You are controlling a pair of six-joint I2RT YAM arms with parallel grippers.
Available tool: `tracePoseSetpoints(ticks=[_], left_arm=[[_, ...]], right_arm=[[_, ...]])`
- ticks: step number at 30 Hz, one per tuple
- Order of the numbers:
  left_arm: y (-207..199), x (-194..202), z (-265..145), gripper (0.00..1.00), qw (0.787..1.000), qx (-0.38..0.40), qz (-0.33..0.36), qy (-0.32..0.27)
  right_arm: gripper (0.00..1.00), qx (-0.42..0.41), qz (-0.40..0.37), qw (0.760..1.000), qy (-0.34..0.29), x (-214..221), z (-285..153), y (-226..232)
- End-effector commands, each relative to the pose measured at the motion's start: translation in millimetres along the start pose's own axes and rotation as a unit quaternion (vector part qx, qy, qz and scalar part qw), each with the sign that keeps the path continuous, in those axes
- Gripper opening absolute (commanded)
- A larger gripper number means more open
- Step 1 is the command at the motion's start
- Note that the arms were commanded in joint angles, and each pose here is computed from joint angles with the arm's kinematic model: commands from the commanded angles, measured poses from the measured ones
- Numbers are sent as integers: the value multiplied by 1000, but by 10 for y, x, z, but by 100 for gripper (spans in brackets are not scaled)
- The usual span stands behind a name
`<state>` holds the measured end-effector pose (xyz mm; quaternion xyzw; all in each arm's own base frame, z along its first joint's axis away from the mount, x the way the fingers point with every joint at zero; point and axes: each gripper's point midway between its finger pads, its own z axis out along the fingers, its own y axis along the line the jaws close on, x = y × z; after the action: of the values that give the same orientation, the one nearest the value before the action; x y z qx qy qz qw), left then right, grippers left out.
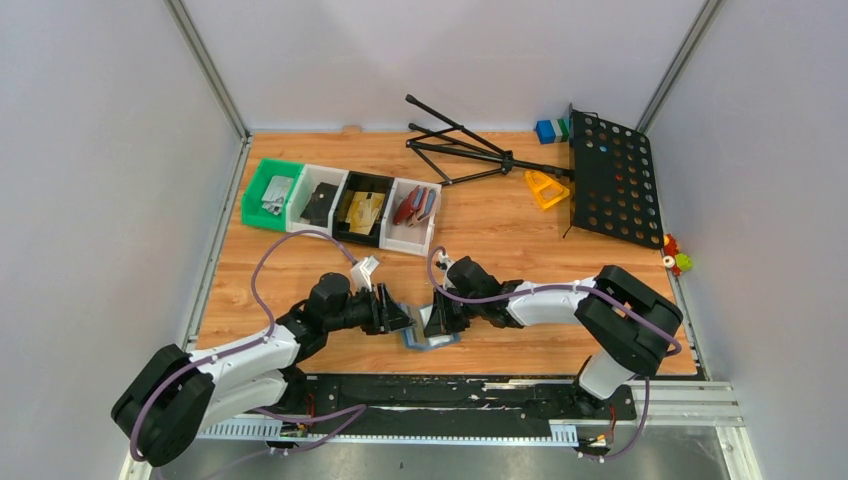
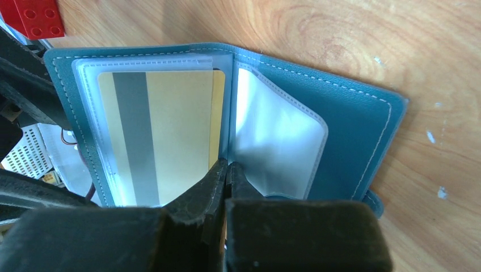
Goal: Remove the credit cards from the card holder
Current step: Remove the credit card from the card holder.
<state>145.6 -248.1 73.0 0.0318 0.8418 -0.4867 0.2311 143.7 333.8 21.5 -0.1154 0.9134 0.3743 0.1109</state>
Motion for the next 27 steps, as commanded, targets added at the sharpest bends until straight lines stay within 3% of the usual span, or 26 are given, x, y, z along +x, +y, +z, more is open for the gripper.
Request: tracePoseSetpoints(ticks=[1,9,17,22,27], left_arm=[[-61,-41,29,48,1000,15,6,-5],[-53,-21,46,39,1000,16,4,1],[-205,-71,17,39,999,49,12,-10],[-130,-40,43,35,999,35,8,-2],[-63,2,87,38,1000,24,1,11]], right_arm=[[0,-6,-9,1000,-4,-38,31,62],[0,-5,-12,1000,-6,-47,18,70],[0,-8,-12,1000,-1,-37,48,73],[0,-12,-14,1000,-2,-47,37,108],[0,-13,-19,1000,-3,-56,24,134]])
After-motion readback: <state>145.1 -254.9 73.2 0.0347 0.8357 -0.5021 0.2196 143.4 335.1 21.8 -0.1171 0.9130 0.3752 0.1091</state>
